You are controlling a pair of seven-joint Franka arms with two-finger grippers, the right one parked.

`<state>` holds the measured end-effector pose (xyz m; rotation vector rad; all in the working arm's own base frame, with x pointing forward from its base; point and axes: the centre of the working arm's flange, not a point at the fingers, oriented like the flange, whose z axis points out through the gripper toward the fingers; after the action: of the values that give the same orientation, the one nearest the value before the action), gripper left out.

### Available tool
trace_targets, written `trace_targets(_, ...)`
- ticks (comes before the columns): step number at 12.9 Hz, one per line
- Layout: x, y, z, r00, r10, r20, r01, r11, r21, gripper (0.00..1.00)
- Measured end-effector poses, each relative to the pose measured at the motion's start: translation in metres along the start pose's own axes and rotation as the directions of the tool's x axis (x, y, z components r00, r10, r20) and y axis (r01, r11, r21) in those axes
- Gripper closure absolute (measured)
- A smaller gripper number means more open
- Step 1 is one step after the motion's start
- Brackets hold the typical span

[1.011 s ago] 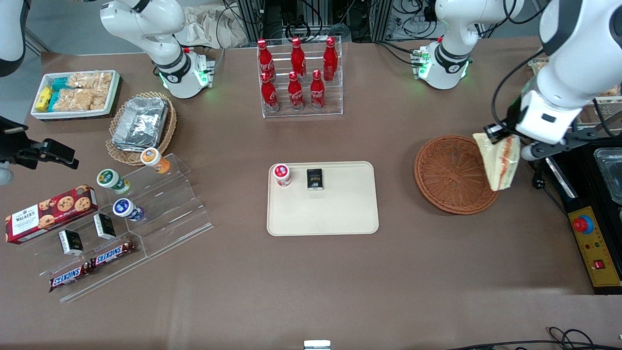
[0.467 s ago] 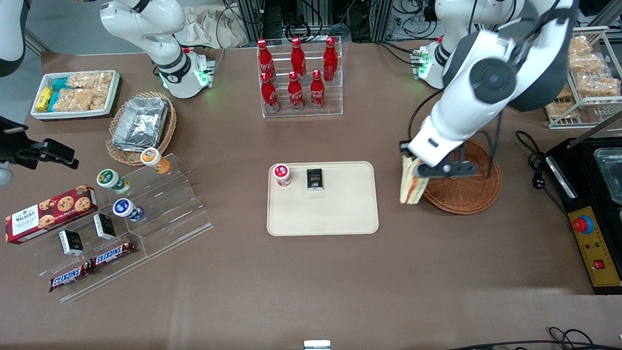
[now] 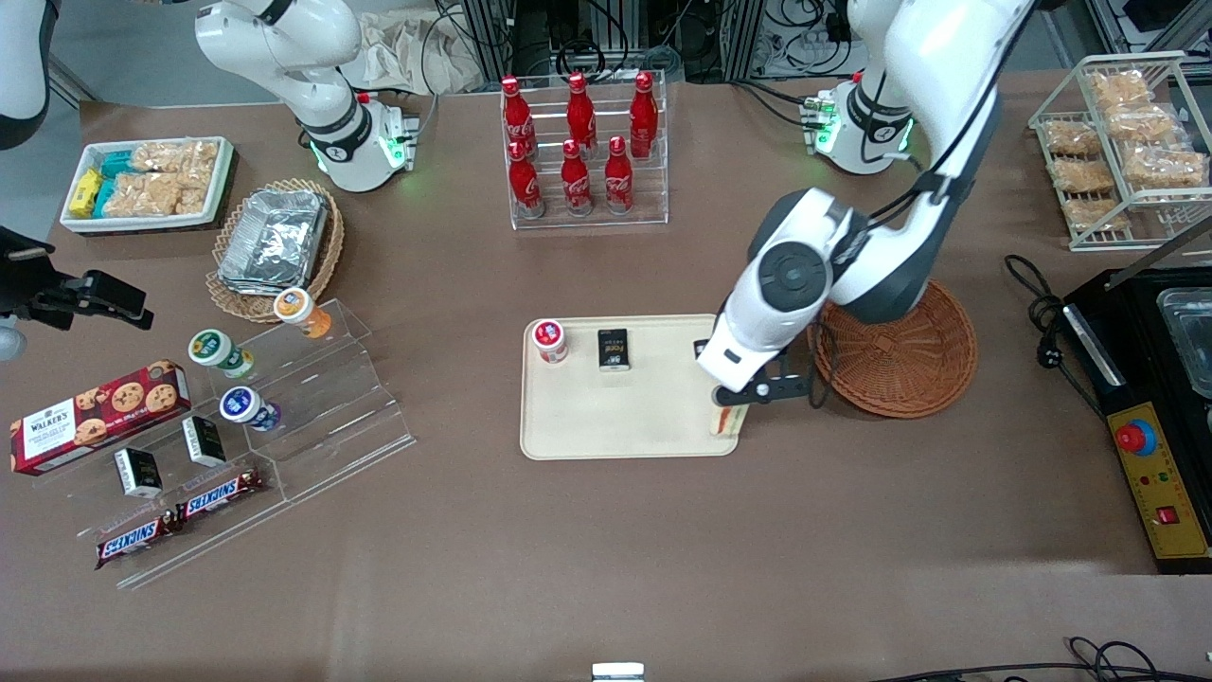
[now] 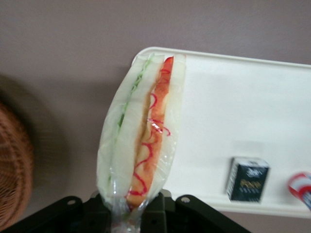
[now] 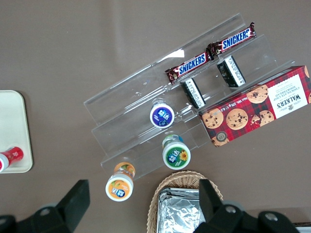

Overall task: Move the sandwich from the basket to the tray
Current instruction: 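Carry the sandwich over the white tray and lower it, then open the left gripper to release the sandwich on the tray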

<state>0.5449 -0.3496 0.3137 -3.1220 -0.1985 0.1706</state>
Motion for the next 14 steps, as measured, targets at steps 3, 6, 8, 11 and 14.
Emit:
trace_targets(3, -0.001, 0.013, 0.043, 1.000, -0.006, 0.007, 0.006, 1.000, 0.018, 0.81)
trace_targets(6, -0.009, 0.026, 0.066, 1.000, -0.018, -0.010, 0.019, 0.998, 0.055, 0.81)
trace_targets(8, -0.011, 0.028, 0.069, 1.000, -0.028, -0.013, 0.029, 0.998, 0.057, 0.81)
trace_targets(11, -0.011, 0.028, 0.070, 0.999, -0.039, -0.014, 0.040, 0.997, 0.059, 0.52)
trace_targets(14, -0.006, 0.029, 0.063, 0.999, -0.046, -0.027, 0.047, 0.998, 0.051, 0.19)
